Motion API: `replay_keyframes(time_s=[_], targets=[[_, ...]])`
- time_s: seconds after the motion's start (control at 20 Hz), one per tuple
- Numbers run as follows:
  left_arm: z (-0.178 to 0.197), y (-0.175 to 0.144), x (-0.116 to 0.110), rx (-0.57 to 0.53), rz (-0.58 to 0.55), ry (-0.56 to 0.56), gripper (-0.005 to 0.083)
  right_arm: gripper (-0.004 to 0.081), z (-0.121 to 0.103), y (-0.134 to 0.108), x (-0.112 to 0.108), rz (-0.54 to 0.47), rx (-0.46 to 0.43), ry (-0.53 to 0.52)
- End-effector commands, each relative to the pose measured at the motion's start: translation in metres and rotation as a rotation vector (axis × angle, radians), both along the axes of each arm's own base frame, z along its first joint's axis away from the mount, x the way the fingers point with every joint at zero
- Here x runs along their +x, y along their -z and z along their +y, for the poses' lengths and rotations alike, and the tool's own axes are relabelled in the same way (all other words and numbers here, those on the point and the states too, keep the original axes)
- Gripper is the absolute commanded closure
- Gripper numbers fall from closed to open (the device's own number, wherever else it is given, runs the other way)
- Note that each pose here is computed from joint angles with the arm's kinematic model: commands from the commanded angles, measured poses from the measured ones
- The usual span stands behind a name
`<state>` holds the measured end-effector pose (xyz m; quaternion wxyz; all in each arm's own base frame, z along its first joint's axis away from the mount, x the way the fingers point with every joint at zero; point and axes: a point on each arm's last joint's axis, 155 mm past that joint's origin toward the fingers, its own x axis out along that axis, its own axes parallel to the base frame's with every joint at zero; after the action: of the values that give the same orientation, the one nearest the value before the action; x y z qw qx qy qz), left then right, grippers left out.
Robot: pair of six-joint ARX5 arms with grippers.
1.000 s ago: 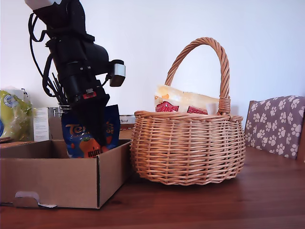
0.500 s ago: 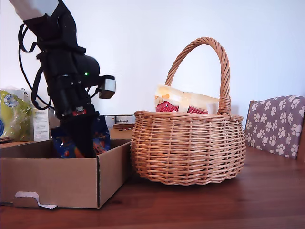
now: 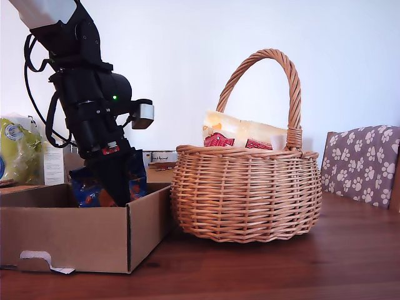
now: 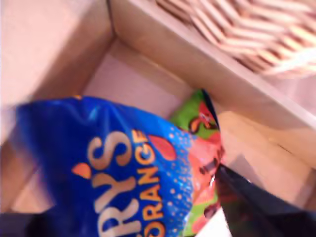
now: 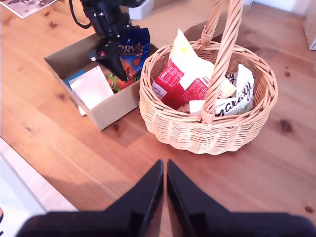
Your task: Move the bags of Easter eggs from the cardboard box on the left into the woven basket on the right side.
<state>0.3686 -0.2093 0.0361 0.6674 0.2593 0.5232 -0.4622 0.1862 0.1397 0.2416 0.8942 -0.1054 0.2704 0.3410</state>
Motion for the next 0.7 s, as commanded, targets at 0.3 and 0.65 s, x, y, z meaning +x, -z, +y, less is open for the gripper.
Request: replay_keyframes(time_s=[0.3,0.65], targets=[[-0.002,0.014,-0.009,0.003,0.037,0.007,0.0684,0.0783,0.001,-0.005,0.000,-0.026,-0.009,-0.017],[0.009,-0.045,-0.001,0.022,-0.107,-0.008,0.0684,0.0783,0.001,-0.006,0.001,-0.037,-0.011,-0.021]])
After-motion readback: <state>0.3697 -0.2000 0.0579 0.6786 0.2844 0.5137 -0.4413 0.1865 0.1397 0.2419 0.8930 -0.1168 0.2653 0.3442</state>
